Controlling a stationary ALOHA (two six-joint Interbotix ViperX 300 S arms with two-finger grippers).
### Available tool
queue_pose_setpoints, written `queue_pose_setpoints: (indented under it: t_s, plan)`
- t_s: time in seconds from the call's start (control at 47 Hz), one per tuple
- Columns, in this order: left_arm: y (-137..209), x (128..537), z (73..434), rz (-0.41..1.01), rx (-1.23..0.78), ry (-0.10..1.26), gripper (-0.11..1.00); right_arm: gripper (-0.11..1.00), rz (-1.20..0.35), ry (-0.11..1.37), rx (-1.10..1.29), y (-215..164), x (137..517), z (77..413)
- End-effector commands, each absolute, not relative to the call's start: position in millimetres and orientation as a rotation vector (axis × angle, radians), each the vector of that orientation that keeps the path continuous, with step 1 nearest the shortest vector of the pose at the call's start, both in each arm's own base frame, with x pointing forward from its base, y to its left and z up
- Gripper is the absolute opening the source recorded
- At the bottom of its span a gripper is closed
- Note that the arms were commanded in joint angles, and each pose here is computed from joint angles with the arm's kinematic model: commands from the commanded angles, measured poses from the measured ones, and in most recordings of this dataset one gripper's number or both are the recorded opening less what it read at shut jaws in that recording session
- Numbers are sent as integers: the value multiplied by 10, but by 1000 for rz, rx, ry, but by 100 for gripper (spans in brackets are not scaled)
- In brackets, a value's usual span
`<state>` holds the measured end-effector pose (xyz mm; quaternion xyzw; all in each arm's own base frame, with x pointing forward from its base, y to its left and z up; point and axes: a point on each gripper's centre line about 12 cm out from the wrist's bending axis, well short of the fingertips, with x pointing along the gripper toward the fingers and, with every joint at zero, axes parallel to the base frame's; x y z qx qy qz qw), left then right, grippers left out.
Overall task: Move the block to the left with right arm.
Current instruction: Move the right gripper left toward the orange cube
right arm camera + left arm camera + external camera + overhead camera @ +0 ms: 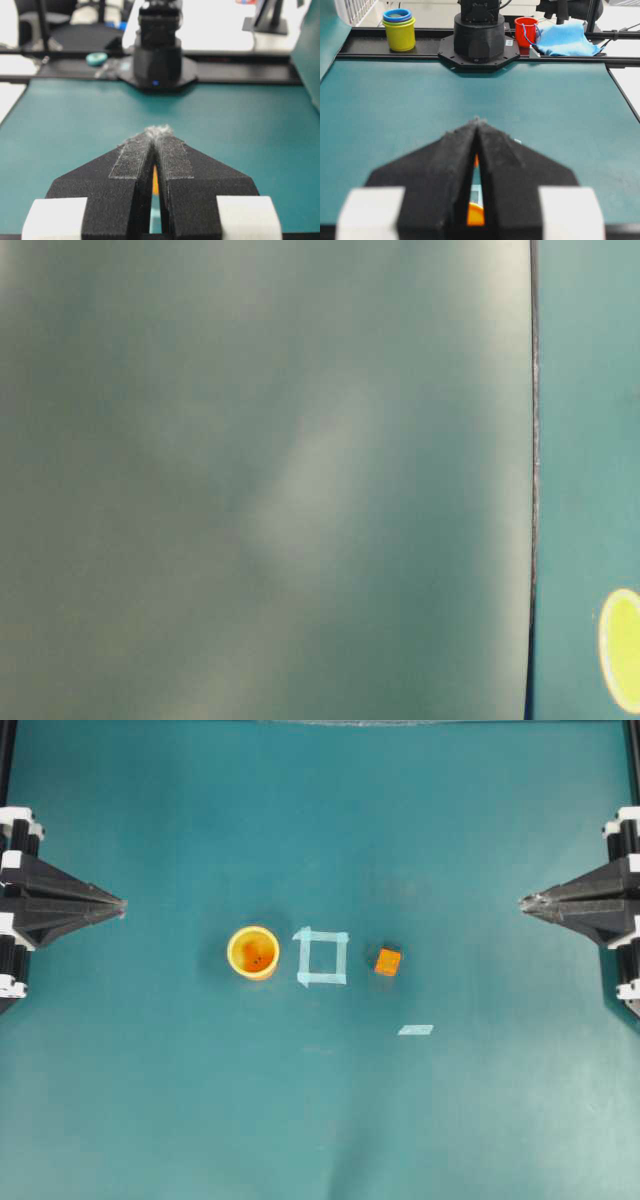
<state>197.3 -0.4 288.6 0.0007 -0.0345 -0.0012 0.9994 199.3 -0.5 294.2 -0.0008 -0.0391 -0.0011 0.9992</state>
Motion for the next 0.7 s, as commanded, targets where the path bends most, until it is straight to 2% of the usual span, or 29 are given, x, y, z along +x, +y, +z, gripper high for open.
queue_pose_setpoints:
  t_s: [0.0,0.298,0.68]
  plan:
    - [-9,1975,2980,-5,1,-64,0,0,4,-97,14,8,2017,3025]
    - [-5,1614,3020,-3,15,-3,0,0,4,-6,23,9,2143,3186]
    - [42,951,2785,43,-19,-56,0,0,2,39,126,10,2165,3161]
